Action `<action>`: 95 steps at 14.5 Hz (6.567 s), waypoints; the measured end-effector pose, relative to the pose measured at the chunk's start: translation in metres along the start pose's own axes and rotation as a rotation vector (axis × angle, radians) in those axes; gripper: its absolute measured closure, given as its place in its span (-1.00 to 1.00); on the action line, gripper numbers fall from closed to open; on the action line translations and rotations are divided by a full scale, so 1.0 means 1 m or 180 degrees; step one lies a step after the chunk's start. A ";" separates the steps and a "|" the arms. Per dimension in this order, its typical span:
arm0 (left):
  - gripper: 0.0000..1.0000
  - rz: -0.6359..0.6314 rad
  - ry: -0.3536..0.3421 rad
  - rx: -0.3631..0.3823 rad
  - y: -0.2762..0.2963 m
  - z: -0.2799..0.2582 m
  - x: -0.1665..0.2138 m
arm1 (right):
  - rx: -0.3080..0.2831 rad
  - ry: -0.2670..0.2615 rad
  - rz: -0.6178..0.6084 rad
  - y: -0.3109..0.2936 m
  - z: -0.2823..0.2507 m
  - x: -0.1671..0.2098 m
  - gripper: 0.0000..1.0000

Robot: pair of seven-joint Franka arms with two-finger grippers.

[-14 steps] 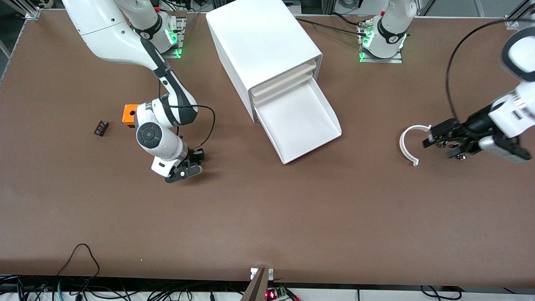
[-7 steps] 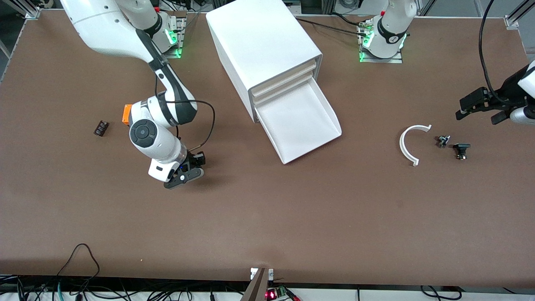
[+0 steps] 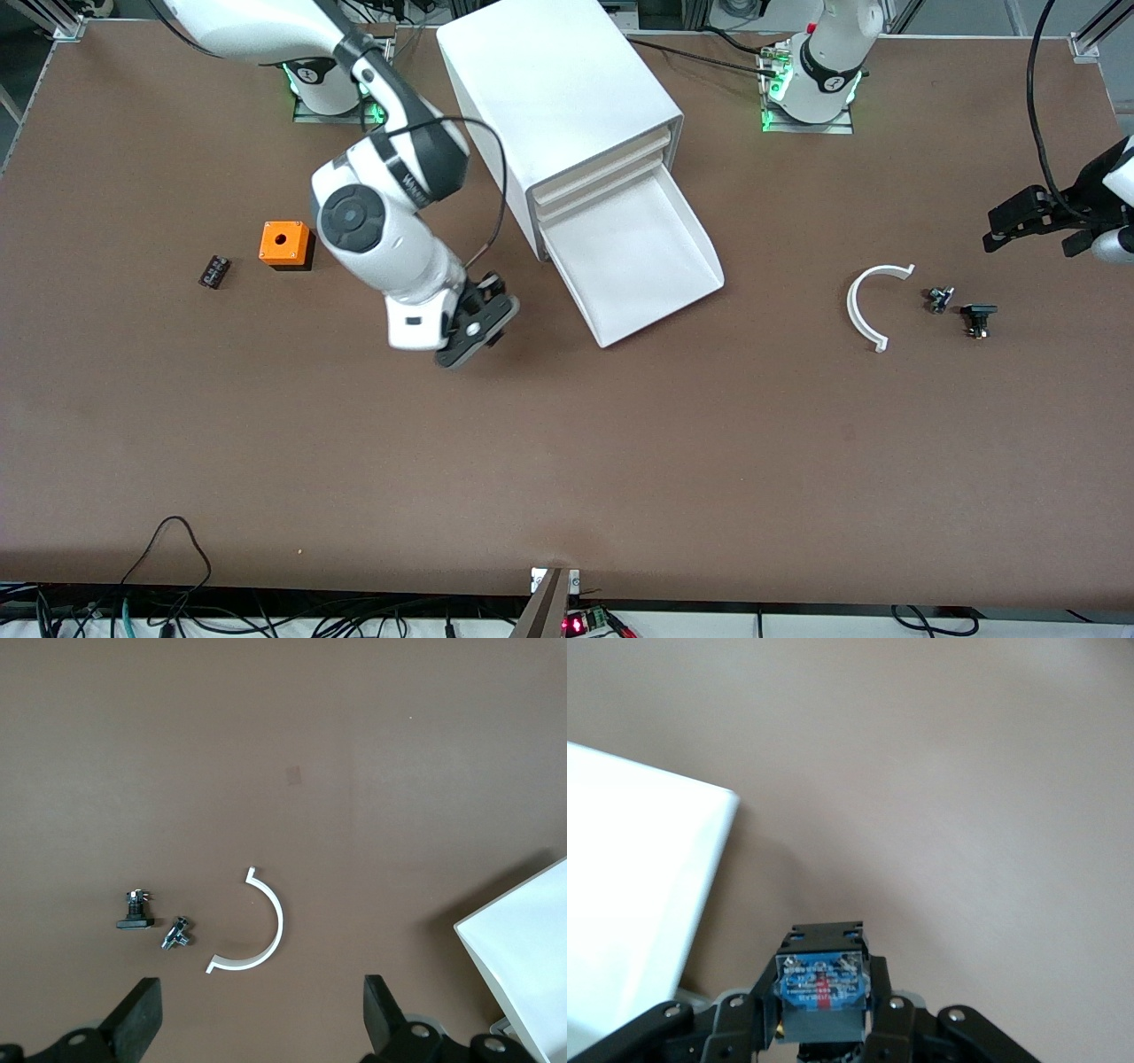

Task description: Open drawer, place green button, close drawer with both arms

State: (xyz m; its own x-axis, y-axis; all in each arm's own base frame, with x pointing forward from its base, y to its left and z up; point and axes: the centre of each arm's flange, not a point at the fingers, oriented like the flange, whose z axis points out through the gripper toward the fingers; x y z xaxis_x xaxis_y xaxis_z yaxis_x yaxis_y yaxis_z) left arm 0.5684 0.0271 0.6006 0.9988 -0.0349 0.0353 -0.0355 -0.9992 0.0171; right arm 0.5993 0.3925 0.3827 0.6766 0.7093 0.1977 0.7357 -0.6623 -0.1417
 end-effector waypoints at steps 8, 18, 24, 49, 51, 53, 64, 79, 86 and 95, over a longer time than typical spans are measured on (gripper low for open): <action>-1.00 0.0072 -0.0015 0.0177 0.004 0.000 0.000 | 0.0261 0.0146 -0.2008 -0.144 0.021 0.042 0.16; -1.00 0.0089 -0.0032 0.0232 0.005 0.003 0.002 | 0.0360 -0.0206 -0.3497 -0.220 0.108 0.029 0.16; -1.00 0.0089 -0.0034 0.0232 0.004 0.003 0.002 | 0.0393 -0.0436 -0.3513 -0.242 0.156 0.015 0.16; -1.00 -0.0873 -0.0194 -0.0209 0.262 0.347 0.045 | -0.0623 -0.0204 0.1472 0.047 -0.082 -0.006 -1.00; -1.00 -0.0830 -0.0244 -0.0197 0.270 0.369 0.027 | -0.0715 -0.0410 0.1812 0.078 -0.086 -0.027 -1.00; -1.00 -0.0870 -0.0308 -0.0253 0.280 0.381 0.012 | -0.0824 -0.0553 0.2066 0.107 -0.097 -0.048 -1.00; -1.00 -0.0725 -0.0773 -0.0419 0.363 0.389 -0.081 | -0.0918 -0.0396 0.3013 0.225 -0.271 -0.201 -1.00; -1.00 -0.0262 -0.1096 -0.0345 0.419 0.370 -0.148 | -0.0850 -0.0484 0.2511 0.202 -0.275 -0.254 -1.00; -1.00 -0.1078 -0.0185 -0.0648 0.287 0.248 -0.011 | -0.0853 -0.0466 0.2481 0.185 -0.275 -0.271 -1.00; -1.00 -0.0228 -0.0040 -0.0264 0.100 0.024 0.002 | -0.0835 -0.0510 0.2491 0.184 -0.276 -0.272 -1.00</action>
State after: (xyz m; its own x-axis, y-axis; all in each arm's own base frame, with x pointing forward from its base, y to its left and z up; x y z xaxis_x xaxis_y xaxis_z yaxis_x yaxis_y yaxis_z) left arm 0.5679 -0.0730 0.5780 0.9992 0.0358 0.0185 0.0337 -0.9942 0.1018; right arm 0.5417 0.0112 0.5706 0.9994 0.0343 -0.0068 0.0346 -0.9980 0.0533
